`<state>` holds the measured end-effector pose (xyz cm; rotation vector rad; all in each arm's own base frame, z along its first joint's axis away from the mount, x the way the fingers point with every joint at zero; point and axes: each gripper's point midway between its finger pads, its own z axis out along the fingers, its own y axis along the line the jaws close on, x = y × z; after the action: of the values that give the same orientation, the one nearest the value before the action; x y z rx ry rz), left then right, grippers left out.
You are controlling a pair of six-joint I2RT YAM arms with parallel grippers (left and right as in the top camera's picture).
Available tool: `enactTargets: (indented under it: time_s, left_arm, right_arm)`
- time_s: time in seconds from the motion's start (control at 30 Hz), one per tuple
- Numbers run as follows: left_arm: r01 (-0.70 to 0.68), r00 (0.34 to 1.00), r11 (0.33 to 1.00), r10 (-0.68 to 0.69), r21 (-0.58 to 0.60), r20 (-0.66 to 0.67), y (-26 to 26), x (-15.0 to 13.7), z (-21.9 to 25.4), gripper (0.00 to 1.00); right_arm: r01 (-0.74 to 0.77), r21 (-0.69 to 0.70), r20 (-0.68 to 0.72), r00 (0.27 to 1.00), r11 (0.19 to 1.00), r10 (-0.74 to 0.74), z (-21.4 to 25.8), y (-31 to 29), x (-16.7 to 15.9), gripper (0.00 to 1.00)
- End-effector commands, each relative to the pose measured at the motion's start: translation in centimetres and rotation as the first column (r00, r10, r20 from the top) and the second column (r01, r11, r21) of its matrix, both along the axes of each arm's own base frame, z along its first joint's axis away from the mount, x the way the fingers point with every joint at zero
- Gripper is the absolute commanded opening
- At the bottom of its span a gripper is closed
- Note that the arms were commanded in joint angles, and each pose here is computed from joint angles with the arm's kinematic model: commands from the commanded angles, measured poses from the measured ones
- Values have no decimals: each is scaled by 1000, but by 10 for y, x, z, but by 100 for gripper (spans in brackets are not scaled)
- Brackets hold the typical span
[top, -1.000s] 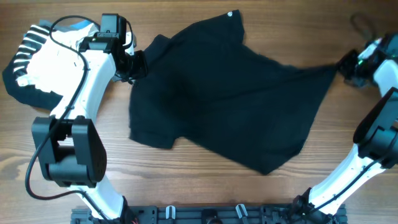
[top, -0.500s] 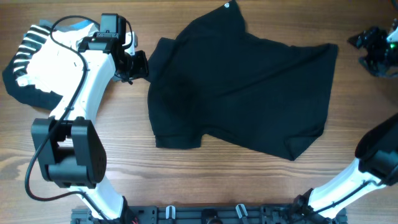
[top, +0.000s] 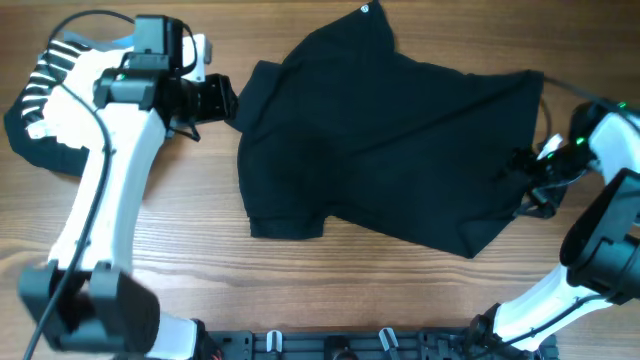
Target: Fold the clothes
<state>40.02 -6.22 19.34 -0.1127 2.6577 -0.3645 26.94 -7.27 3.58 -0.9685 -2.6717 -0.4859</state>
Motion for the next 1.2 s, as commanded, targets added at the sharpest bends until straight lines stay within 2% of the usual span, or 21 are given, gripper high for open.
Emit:
enactTargets:
  time_s: [0.0,0.1,0.13,0.17,0.2,0.3,0.37,0.53,0.57,0.63,0.67,0.77,0.87,0.93,1.0,1.03,1.1,1.17]
  left_arm:
    - [26,998,1000,-26,-1,49,-3,-6,18,61]
    - [29,999,1000,-29,8,19,-1,-12,14,62]
    - [29,1000,1000,-29,8,12,-1,-14,13,62]
    - [29,1000,1000,-29,9,8,-1,-15,13,62]
    - [29,1000,1000,-29,9,8,-1,-15,13,62]
    - [29,1000,1000,-29,9,8,-1,-15,13,65]
    - [29,1000,1000,-29,8,8,-1,-15,13,66]
    - [29,1000,1000,-29,8,6,-1,-15,12,72]
    - [29,1000,1000,-29,8,5,-1,-15,12,72]
    - [30,1000,1000,-30,8,2,-1,-14,11,74]
    - [30,1000,1000,-30,8,0,-1,-14,10,74]
    - [30,999,1000,-30,8,-13,-1,-15,7,73]
    - [32,999,999,-31,5,-25,-2,-17,3,63]
    - [33,999,999,-33,2,-35,-3,-18,0,49]
    - [37,998,999,-37,2,-44,-4,-17,-4,34]
    - [40,998,999,-40,3,-51,-5,-16,-7,29]
    - [45,997,999,-45,3,-65,-7,-15,-13,29]
    - [45,996,999,-45,4,-80,-7,-14,-18,27]
  right_arm:
    - [-54,-62,-60,997,997,51,-21,0,-20,81]
    - [-57,-109,-121,992,992,44,-42,2,-40,81]
    - [-57,-107,-118,992,993,44,-47,4,-42,74]
    - [-58,-107,-121,992,993,45,-51,5,-46,49]
    - [-63,-116,-130,990,991,48,-51,3,-48,30]
    - [-32,-202,-190,982,979,-7,-42,-16,-55,4]
    - [37,-283,-229,968,959,-105,-28,-37,-57,4]
    - [256,-440,-189,911,861,-368,-2,-91,-58,4]
    - [312,-451,-164,892,836,-421,1,-102,-57,10]
    - [408,-447,-99,862,796,-497,7,-121,-51,50]
    - [431,-425,-72,860,796,-505,8,-126,-46,63]
    - [463,-355,-1,869,812,-496,21,-138,-36,64]
    - [443,-284,41,892,850,-451,32,-131,-30,64]
    - [356,-196,51,934,914,-354,37,-110,-23,62]
    - [275,-171,16,961,946,-277,37,-90,-25,60]
    - [208,-171,-9,977,963,-213,33,-76,-25,61]
    - [141,-201,-61,986,969,-156,24,-60,-28,64]
    - [144,-304,-132,973,942,-191,13,-59,-38,68]
